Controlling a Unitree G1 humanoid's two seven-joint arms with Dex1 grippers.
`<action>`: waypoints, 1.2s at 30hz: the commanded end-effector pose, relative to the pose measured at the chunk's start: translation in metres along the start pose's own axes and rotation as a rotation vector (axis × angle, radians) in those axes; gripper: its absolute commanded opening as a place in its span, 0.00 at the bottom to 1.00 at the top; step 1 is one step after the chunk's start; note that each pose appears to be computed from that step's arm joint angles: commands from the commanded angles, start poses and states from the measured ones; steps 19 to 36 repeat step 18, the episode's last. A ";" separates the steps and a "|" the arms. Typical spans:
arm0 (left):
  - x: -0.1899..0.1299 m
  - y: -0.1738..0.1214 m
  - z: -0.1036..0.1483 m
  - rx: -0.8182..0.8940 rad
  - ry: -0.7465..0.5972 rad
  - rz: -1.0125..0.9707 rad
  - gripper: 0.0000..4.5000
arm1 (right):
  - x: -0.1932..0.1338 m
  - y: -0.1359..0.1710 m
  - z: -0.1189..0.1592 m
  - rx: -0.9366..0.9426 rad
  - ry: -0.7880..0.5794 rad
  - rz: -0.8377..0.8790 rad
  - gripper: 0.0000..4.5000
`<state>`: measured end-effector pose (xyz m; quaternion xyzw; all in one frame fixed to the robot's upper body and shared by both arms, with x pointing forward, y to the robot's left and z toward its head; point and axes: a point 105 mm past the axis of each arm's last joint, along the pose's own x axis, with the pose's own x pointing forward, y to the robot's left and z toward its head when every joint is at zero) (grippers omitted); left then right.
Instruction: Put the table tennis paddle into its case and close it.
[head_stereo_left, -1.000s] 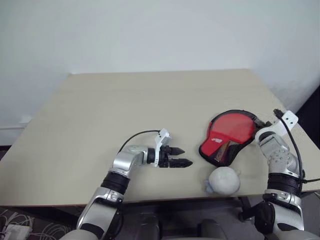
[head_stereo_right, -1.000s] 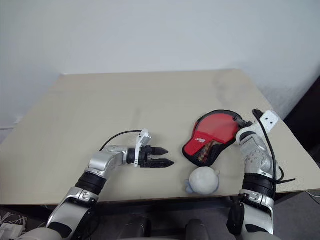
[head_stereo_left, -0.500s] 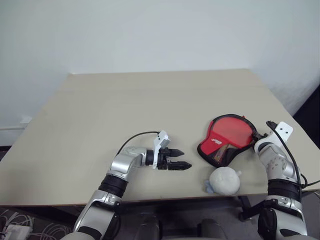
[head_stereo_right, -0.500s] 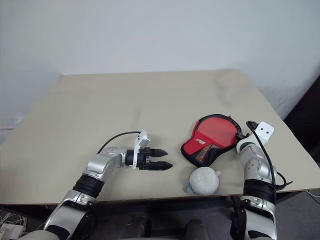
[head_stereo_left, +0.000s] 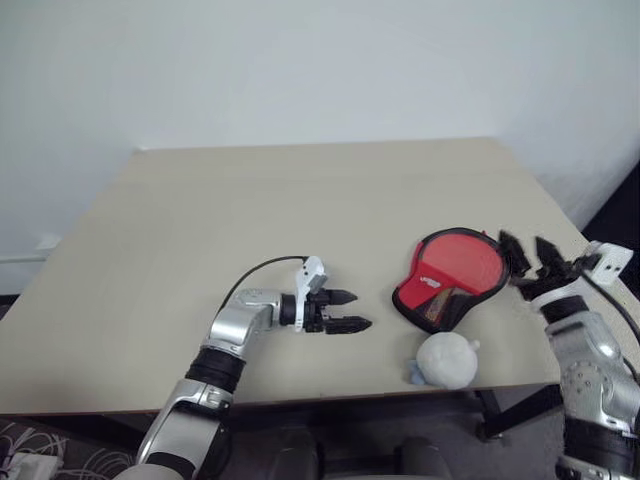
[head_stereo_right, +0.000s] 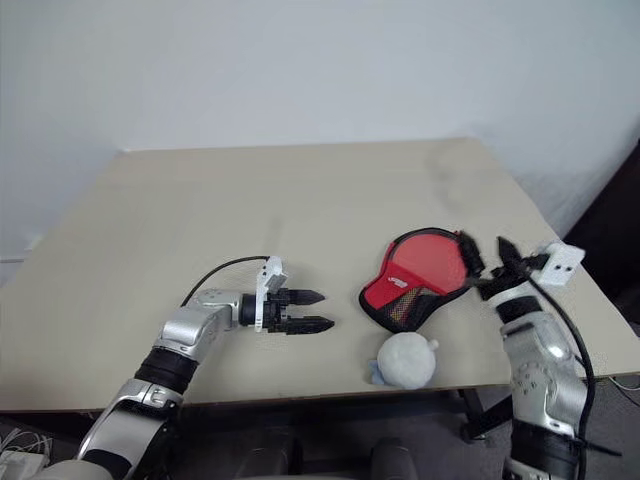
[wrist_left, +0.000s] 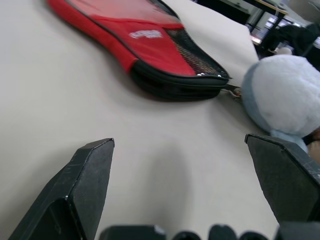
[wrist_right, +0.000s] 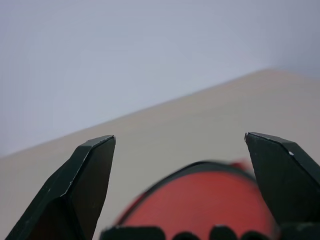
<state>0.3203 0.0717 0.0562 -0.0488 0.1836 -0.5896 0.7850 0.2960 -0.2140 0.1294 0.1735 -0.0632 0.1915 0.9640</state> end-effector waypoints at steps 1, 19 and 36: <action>-0.022 0.012 0.029 0.124 -0.127 0.081 1.00 | -0.007 0.052 -0.002 0.017 0.036 0.297 1.00; -0.082 0.032 -0.007 0.141 -0.057 0.278 1.00 | -0.014 0.082 -0.031 0.036 0.100 0.480 1.00; -0.082 0.032 -0.007 0.141 -0.057 0.278 1.00 | -0.014 0.082 -0.031 0.036 0.100 0.480 1.00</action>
